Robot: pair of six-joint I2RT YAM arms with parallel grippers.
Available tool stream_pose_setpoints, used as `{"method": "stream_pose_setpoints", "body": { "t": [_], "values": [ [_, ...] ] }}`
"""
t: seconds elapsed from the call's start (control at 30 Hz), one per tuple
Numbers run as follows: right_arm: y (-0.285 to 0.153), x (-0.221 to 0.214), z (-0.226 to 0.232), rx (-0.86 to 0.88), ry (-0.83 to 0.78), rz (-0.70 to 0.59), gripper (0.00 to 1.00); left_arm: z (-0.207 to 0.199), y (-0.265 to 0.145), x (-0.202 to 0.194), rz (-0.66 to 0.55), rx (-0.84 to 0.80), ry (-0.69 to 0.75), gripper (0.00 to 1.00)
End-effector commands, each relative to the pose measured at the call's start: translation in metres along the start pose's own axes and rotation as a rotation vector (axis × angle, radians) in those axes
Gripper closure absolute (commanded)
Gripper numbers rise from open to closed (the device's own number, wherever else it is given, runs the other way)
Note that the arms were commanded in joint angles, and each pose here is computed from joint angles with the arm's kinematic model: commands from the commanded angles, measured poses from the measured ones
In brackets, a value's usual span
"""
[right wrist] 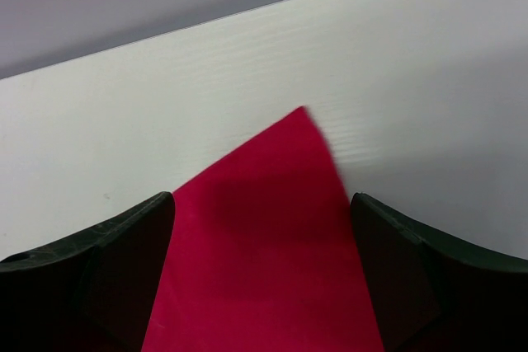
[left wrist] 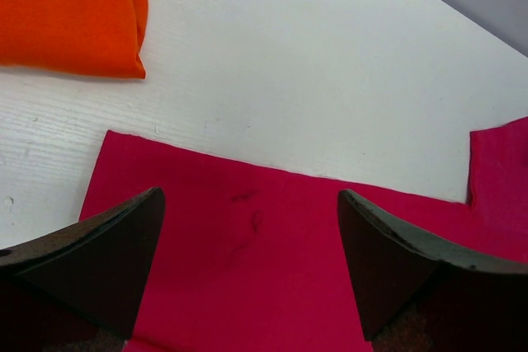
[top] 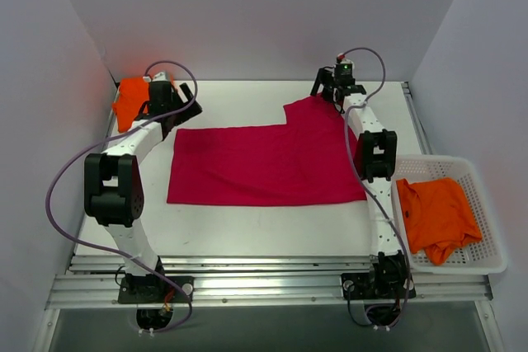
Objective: Fold and stack the t-shirts
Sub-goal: Fold the tshirt
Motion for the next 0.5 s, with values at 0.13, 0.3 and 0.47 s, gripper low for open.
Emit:
{"method": "stream_pose_setpoints", "body": {
  "t": [0.13,0.3,0.47],
  "values": [
    [0.011,-0.008,0.015,0.044,0.015,-0.002,0.21,-0.007,-0.001,0.004,-0.031,-0.058,0.003,0.05],
    [0.013,-0.011,0.009,0.029,0.023,0.005,0.85,0.003,-0.001,-0.001,-0.019,0.0,0.001,0.05],
    [0.007,-0.008,0.0,0.008,0.037,-0.002,1.0,0.024,0.006,-0.001,-0.056,0.174,-0.011,0.05]
  ]
}}
Point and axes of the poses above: each gripper's point midway between its finger pads, its own y axis out along the fingers, its own z axis along the line the jaws close on, x = y × z, the point moved 8 cm from there along -y, back along the fingers, and after that the axes turned 13 degrees about -y, right-handed, at the moved point
